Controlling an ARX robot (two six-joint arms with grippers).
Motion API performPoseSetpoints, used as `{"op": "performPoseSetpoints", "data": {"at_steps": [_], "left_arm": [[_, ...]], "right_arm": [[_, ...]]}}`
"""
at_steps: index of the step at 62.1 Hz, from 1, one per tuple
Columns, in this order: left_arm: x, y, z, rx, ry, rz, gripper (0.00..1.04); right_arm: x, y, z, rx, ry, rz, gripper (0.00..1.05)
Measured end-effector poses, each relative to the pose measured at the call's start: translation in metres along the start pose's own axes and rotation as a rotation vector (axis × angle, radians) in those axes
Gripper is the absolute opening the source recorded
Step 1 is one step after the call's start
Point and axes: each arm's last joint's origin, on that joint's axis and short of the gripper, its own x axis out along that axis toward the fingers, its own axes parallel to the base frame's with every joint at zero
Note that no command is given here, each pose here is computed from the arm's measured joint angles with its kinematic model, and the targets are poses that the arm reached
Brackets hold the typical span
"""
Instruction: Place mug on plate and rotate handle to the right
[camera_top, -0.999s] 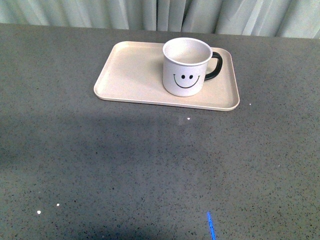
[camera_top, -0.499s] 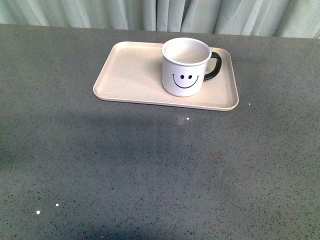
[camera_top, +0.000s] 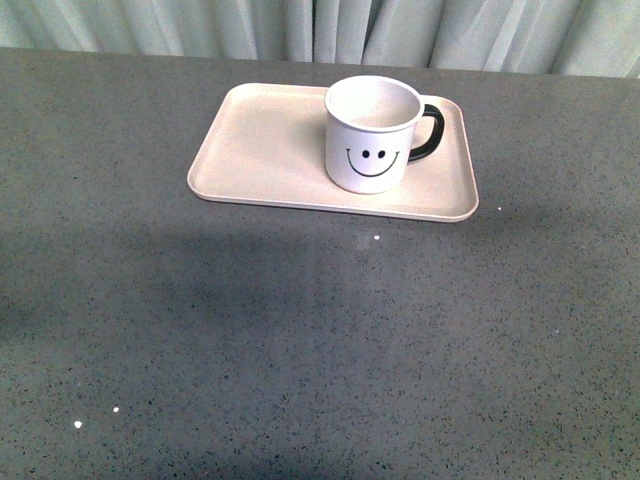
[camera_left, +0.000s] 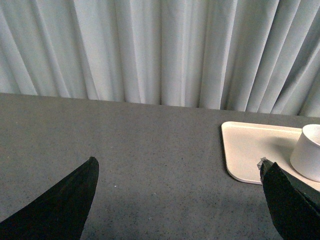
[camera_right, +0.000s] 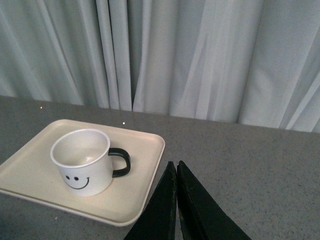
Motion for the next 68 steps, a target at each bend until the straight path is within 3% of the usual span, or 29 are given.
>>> {"op": "performPoseSetpoints", "data": {"at_steps": [23,68], "left_arm": [[0.000,0.000,0.000,0.000,0.000,0.000,0.95],[0.000,0.000,0.000,0.000,0.000,0.000,0.95]], "right_arm": [[-0.038,0.000,-0.018,0.000,0.014,0.002,0.02],[-0.075,0.000,-0.007,0.000,-0.024,0.001,0.02]]}}
